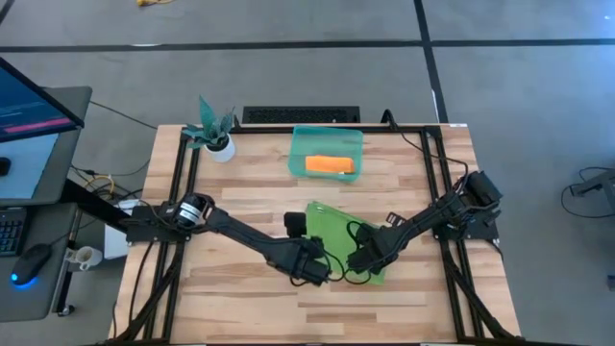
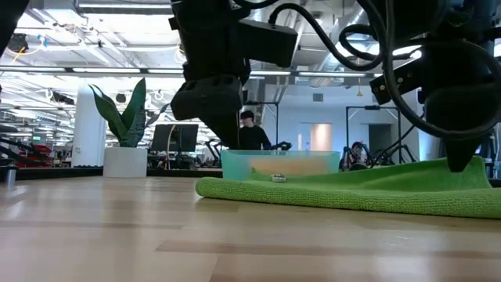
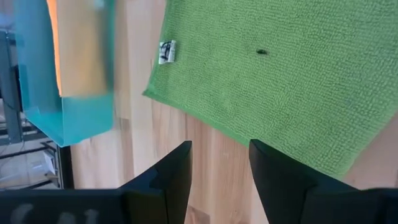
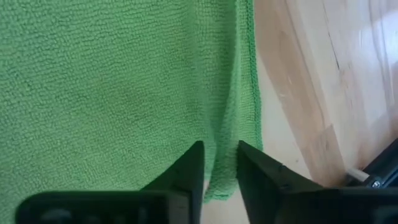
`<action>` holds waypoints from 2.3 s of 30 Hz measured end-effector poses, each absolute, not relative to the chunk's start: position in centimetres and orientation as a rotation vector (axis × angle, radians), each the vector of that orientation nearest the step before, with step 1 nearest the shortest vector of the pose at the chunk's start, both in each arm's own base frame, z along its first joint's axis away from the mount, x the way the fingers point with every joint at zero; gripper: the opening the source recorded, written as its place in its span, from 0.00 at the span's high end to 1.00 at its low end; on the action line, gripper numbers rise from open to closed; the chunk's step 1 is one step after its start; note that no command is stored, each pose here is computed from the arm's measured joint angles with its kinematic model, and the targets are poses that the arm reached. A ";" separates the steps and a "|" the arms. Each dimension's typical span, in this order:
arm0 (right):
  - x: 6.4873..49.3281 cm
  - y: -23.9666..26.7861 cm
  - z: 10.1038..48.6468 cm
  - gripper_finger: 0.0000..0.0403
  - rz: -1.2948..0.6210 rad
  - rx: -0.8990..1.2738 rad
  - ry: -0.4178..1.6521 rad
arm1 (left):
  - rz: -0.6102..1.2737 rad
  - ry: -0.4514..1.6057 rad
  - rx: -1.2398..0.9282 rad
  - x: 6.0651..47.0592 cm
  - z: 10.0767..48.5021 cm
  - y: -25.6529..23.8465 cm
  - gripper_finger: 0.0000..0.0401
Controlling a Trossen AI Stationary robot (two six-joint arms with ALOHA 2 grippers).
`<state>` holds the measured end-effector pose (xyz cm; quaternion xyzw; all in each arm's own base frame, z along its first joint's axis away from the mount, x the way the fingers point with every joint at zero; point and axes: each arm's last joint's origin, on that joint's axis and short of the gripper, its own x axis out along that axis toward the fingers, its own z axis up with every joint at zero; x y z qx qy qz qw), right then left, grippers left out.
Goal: Roll microfiber towels into tight, uniform cylinder then place into a basket
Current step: Fold the green towel
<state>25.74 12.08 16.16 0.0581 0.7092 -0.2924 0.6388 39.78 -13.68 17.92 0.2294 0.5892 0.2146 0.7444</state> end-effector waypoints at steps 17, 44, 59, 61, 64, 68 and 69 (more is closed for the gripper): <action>23.7 11.9 19.6 0.53 -0.602 -0.093 1.536 | 0.532 1.203 0.339 39.8 20.7 -12.3 0.62; 19.7 15.8 20.8 0.59 -0.329 -0.093 0.770 | 0.084 0.694 -0.053 40.0 17.4 -10.7 0.62; 21.6 11.6 24.6 0.61 -0.358 -0.142 0.691 | 0.133 0.788 -0.327 37.6 12.5 -6.8 0.62; 21.9 11.1 24.5 0.61 -0.389 -0.105 0.691 | 0.158 0.811 -0.354 37.4 12.3 -6.6 0.62; 22.4 10.8 24.1 0.62 -0.398 -0.098 0.719 | 0.175 0.851 -0.352 37.1 12.0 -6.5 0.62; 22.8 10.9 23.3 0.62 -0.394 -0.109 0.748 | 0.220 0.890 -0.339 36.8 11.9 -5.8 0.62; 22.8 11.0 23.2 0.62 -0.394 -0.112 0.753 | 0.239 0.898 -0.332 36.8 11.8 -5.5 0.62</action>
